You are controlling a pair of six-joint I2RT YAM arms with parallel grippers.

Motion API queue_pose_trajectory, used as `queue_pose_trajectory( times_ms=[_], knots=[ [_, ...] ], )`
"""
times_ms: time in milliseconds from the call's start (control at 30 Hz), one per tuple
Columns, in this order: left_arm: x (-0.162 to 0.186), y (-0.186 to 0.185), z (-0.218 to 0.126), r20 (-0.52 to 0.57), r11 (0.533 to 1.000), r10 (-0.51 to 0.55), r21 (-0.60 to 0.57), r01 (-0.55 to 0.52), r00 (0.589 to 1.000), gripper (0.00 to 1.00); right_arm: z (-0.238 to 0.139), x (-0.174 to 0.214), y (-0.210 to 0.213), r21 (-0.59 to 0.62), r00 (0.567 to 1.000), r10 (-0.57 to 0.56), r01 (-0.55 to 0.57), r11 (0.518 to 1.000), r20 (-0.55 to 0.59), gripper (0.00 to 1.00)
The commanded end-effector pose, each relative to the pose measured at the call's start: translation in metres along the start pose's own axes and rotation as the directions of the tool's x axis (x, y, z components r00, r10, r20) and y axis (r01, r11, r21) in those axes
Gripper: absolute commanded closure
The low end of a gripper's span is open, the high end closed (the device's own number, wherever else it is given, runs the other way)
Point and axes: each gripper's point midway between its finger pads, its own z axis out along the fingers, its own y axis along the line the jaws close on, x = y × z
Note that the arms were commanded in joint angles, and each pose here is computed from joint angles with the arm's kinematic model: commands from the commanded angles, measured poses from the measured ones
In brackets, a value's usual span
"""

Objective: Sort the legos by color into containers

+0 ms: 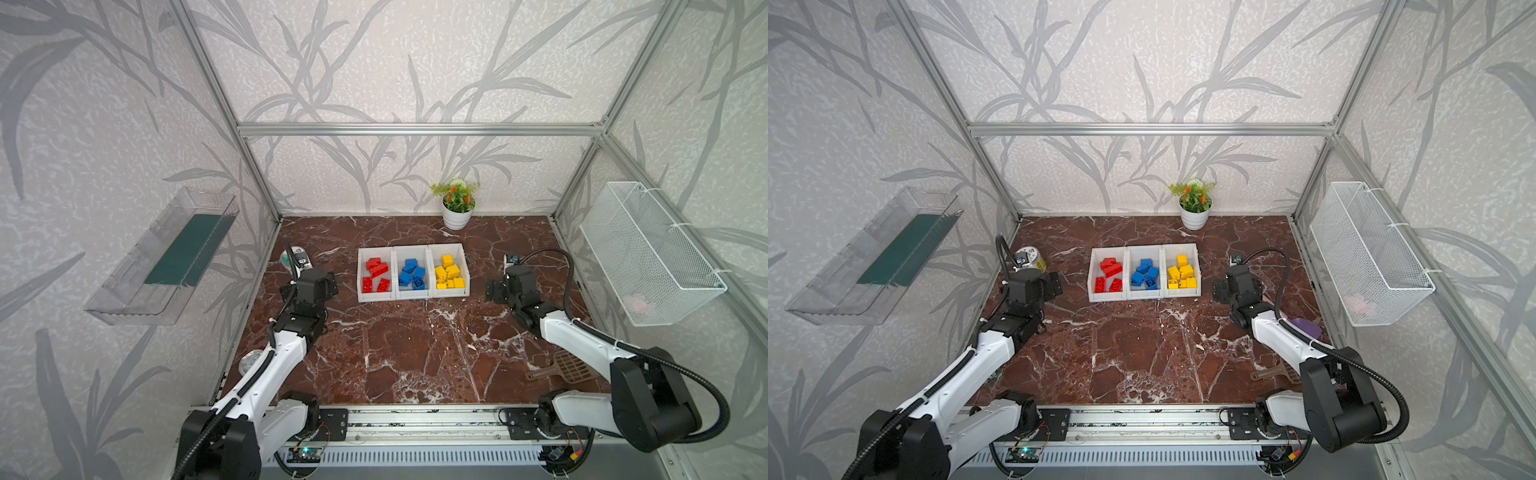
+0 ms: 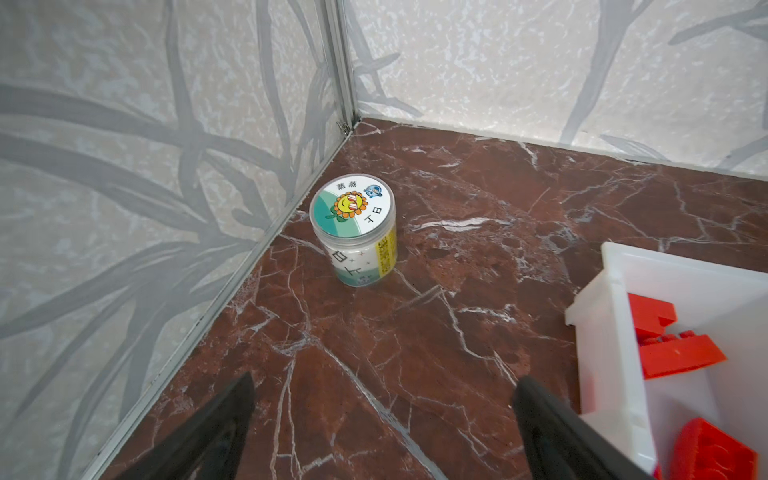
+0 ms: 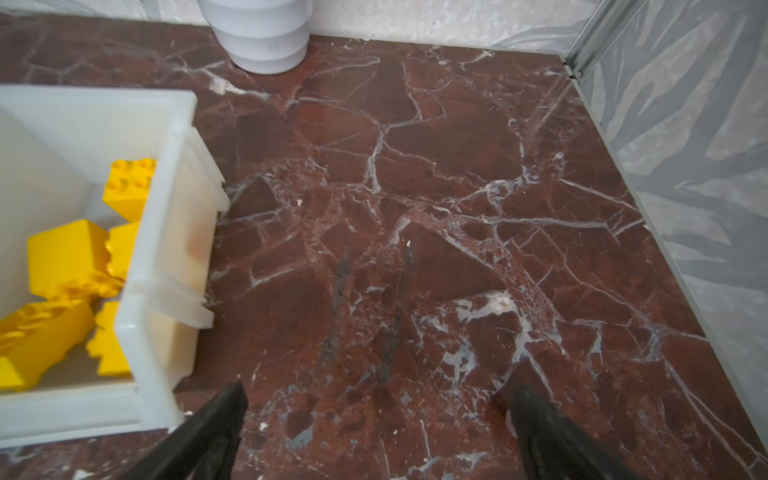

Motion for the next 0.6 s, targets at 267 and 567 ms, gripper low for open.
queue_pose_trajectory(
  times_ms=[267, 567],
  knots=[
    [0.03, 0.009, 0.058, 0.093, 0.999, -0.028, -0.041, 0.032, 0.995, 0.01, 0.039, -0.016, -0.036, 0.082, 0.987, -0.009, -0.004, 0.997, 0.163, 0.01],
    [0.044, -0.013, 0.083, 0.113, 0.993, -0.001, 0.114, -0.012, 0.994, 0.01, 0.039, -0.005, -0.029, -0.015, 0.964, 0.012, -0.008, 1.0, 0.264, 0.01]
  ],
)
